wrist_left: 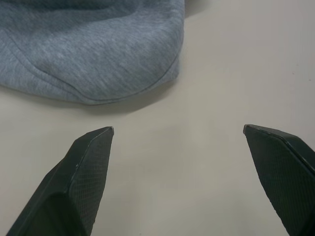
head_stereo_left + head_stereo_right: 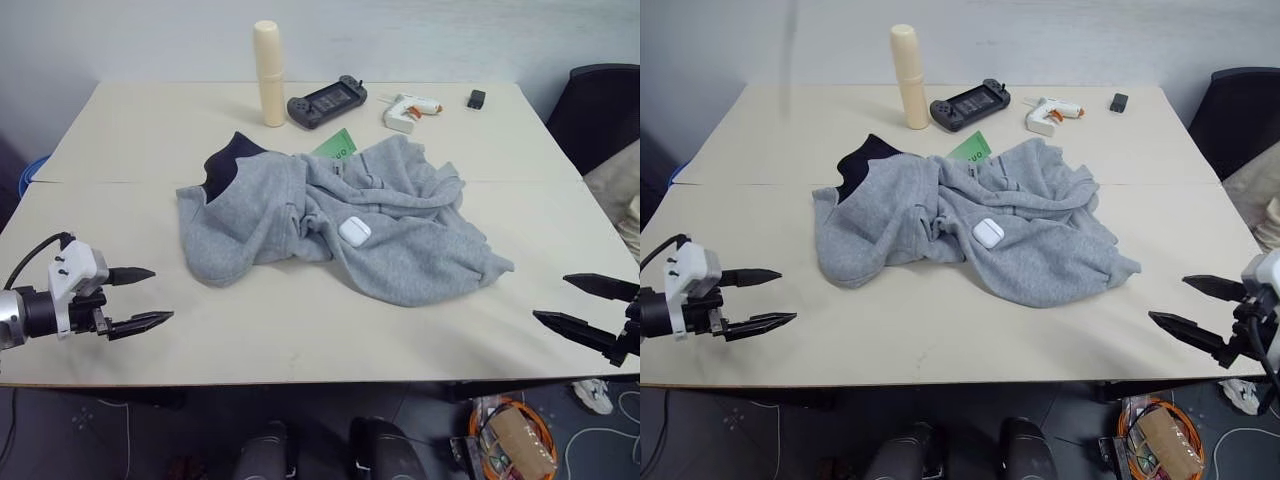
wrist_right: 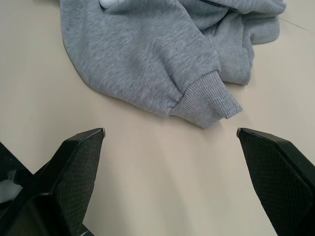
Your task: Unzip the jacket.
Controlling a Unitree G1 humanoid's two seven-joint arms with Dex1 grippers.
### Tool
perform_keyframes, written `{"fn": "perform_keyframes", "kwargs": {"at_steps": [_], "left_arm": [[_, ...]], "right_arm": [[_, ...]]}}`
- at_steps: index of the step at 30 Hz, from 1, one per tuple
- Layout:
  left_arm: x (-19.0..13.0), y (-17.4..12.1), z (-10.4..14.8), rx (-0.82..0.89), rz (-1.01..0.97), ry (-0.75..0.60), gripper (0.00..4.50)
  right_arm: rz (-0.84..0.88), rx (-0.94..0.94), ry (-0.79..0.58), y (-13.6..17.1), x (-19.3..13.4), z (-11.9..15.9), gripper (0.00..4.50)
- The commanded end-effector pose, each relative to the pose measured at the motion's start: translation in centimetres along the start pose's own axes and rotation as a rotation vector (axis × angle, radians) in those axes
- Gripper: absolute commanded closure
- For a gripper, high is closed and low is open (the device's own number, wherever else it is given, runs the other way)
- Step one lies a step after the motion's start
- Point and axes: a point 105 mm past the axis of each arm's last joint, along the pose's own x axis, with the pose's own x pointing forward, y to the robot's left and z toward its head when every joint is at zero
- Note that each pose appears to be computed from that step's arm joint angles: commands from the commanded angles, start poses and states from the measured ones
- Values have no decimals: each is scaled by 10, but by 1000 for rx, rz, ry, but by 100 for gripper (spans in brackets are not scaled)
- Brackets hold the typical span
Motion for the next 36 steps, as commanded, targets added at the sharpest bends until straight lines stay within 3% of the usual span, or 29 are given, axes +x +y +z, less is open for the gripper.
{"fn": "perform_keyframes", "kwargs": {"at_steps": [1, 16, 21, 24, 26, 28, 31, 34, 36], "left_arm": [[-5, 1, 11, 55, 10, -22, 4], [18, -9, 47, 40, -27, -140, 4], [42, -24, 57, -24, -81, -234, 4], [58, -44, 80, -44, -158, -336, 4], [72, -52, 100, -33, -178, -399, 4], [82, -59, 114, -15, -191, -425, 4], [94, -70, 125, 50, -253, -417, 4], [105, -70, 136, 88, -275, -419, 0], [111, -67, 143, 103, -280, -430, 0]], "right_arm": [[-5, -38, -20, 1, -3, 7, 0], [-9, -56, -51, 12, 16, 14, 0], [50, 15, -168, 28, 46, 37, 0], [79, 6, -243, 42, 70, 55, 0], [5, 12, -316, 38, 94, 71, 0], [-41, 36, -369, 37, 111, 84, 0], [52, 55, -408, 61, 142, 99, 0], [99, 63, -428, 75, 167, 114, 61], [76, 53, -386, 79, 188, 114, 124]]}}
